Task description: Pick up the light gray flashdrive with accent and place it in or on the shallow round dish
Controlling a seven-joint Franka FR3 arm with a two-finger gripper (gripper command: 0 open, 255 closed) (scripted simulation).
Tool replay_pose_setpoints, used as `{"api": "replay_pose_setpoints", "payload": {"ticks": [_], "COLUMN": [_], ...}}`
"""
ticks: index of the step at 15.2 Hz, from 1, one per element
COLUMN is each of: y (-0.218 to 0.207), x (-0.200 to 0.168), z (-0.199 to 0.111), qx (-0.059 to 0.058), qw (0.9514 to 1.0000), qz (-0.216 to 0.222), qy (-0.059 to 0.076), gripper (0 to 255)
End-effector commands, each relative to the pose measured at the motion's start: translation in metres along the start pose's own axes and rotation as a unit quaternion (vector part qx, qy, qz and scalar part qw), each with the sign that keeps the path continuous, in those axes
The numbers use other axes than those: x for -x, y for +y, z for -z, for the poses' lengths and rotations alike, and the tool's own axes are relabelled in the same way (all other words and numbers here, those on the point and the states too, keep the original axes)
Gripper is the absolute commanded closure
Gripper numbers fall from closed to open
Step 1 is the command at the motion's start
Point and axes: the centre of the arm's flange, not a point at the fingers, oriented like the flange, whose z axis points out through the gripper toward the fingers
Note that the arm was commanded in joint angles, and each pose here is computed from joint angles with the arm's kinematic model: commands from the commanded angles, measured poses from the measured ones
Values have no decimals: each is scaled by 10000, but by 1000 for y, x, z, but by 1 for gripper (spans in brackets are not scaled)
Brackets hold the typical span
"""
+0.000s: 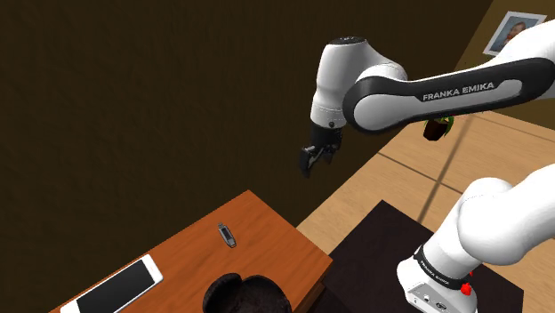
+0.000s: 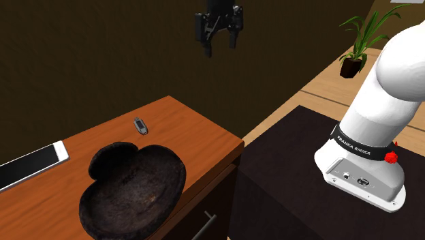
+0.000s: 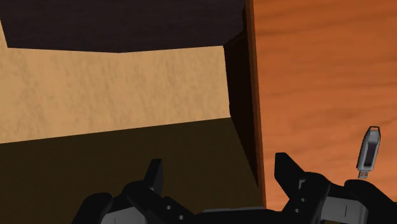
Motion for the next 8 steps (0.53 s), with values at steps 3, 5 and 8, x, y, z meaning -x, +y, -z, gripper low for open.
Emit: {"api": "replay_pose_setpoints", "payload": {"ticks": [3,5,8], "y": [-47,-70,-104], "x": [-13,-20,-31], "z": [-21,-32,-47], "qx": [-48,-69,-99], "qw": [10000,9999,9998], "qz": [-83,-121,-178], "qy": [-10,-16,-25], "gripper": [0,0,0]}}
